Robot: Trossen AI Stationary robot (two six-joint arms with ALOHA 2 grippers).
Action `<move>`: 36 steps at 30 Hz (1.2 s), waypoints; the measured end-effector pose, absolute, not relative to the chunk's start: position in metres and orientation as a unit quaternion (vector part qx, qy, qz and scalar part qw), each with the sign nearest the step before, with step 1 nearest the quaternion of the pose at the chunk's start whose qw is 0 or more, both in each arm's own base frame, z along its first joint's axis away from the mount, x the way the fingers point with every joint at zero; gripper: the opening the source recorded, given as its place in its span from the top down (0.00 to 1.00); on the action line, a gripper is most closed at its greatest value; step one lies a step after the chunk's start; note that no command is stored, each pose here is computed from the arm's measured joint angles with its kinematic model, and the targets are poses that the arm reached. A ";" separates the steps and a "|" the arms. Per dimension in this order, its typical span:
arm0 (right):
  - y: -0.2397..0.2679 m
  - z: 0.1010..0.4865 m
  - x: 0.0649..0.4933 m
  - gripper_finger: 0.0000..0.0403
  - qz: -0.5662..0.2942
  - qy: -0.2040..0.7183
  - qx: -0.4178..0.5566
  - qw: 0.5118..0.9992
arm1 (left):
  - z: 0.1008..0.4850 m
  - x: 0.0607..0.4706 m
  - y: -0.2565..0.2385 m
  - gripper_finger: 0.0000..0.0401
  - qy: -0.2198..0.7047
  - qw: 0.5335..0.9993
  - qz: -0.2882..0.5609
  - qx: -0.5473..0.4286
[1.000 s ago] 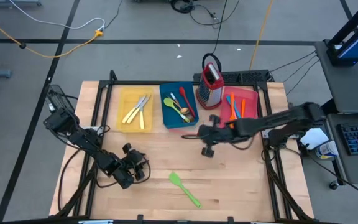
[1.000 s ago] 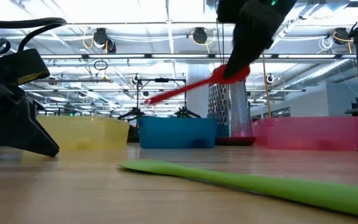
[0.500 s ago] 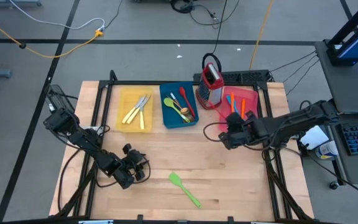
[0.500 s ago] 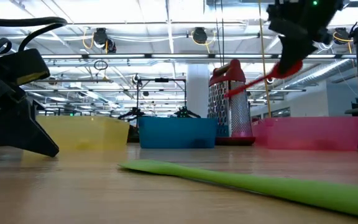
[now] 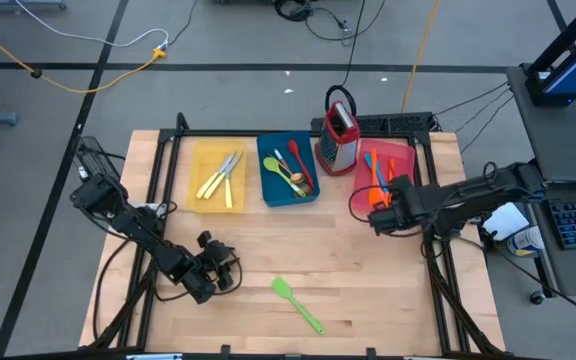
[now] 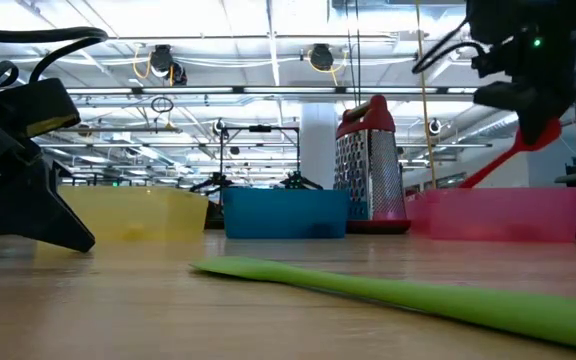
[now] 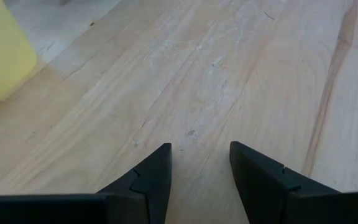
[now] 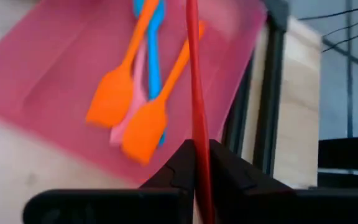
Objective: Pick & Place Kitchen Items
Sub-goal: Put the red spatula into the pink bin, then put the green spatula into the pink bin
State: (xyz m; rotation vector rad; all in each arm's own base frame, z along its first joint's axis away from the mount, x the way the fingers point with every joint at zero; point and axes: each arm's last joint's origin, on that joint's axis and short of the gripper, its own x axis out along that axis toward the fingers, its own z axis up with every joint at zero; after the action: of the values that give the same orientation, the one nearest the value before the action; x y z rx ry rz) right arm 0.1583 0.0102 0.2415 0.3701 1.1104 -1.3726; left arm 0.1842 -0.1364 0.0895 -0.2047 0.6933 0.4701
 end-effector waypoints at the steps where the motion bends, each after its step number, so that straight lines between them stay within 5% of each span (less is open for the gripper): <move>1: 0.008 0.239 0.158 0.94 -0.608 0.471 0.159 0.619 | 0.090 0.184 -0.136 0.58 0.336 0.909 0.228 -0.099; 8: -0.010 0.214 0.158 0.92 -0.646 0.433 0.203 0.596 | 0.090 0.184 -0.136 0.58 0.336 0.909 0.228 -0.098; 18: -0.028 0.175 0.168 0.89 -0.590 0.435 0.228 0.641 | 0.090 0.184 -0.136 0.58 0.339 0.912 0.221 -0.072; 30: -0.037 0.172 0.169 0.75 -0.576 0.451 0.206 0.651 | 0.090 0.184 -0.136 0.58 0.340 0.913 0.218 -0.062; 36: -0.038 0.177 0.183 0.73 -0.528 0.447 0.183 0.698 | 0.090 0.184 -0.136 0.58 0.337 0.913 0.219 -0.061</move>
State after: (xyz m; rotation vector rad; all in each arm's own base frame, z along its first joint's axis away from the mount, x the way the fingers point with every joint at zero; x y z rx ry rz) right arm 0.1825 -0.0382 0.1769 0.4071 0.9959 -1.1777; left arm 0.1845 -0.1361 0.0899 -0.1252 0.6950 0.4520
